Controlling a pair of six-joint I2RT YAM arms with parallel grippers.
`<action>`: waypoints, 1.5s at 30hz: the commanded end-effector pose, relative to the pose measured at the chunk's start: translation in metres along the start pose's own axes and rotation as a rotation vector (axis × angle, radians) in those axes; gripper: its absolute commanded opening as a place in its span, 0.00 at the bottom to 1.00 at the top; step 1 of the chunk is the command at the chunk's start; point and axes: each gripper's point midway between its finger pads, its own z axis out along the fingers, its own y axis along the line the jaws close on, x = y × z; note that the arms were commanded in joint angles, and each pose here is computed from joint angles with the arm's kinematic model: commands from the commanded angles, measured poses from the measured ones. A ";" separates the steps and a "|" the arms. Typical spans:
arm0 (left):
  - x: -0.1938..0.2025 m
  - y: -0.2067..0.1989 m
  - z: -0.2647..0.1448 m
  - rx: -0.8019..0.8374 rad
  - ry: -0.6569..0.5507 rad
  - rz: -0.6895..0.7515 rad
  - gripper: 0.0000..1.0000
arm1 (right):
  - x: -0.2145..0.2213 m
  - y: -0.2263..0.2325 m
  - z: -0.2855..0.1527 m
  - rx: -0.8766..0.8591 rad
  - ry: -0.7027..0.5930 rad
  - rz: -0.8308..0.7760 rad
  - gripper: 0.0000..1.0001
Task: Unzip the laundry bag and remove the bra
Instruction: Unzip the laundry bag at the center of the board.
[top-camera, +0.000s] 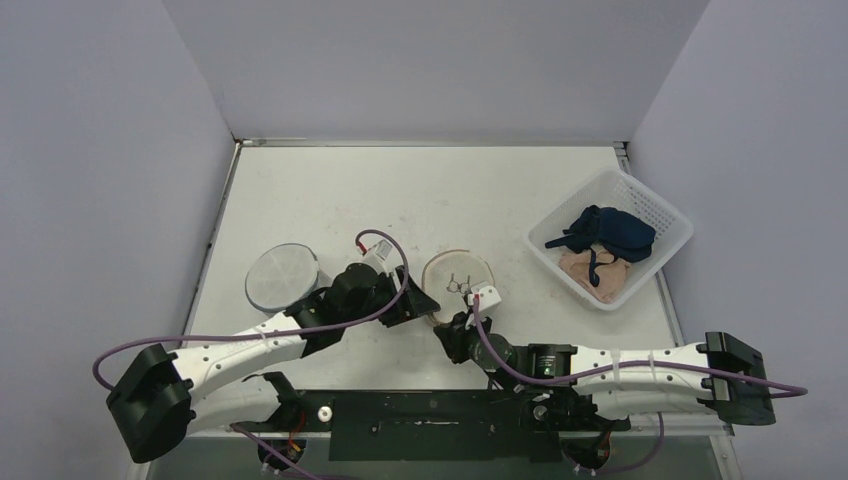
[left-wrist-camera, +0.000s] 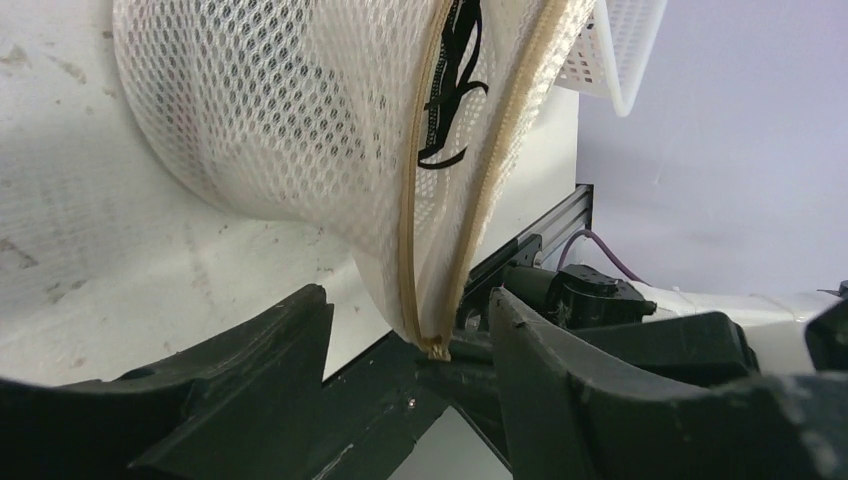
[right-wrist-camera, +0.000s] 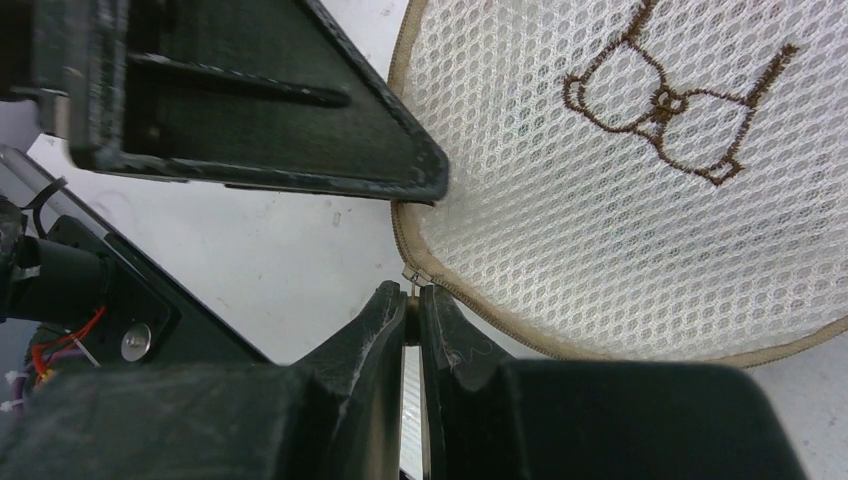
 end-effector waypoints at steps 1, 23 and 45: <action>-0.014 -0.031 0.011 0.100 -0.057 0.005 0.54 | -0.026 0.022 -0.002 -0.050 -0.051 0.044 0.05; -0.026 -0.027 0.013 0.098 -0.072 0.029 0.00 | -0.017 -0.026 -0.021 0.117 -0.021 0.030 0.05; -0.053 -0.082 0.047 0.204 0.159 0.200 0.00 | -0.046 -0.007 -0.030 0.036 -0.076 0.015 0.05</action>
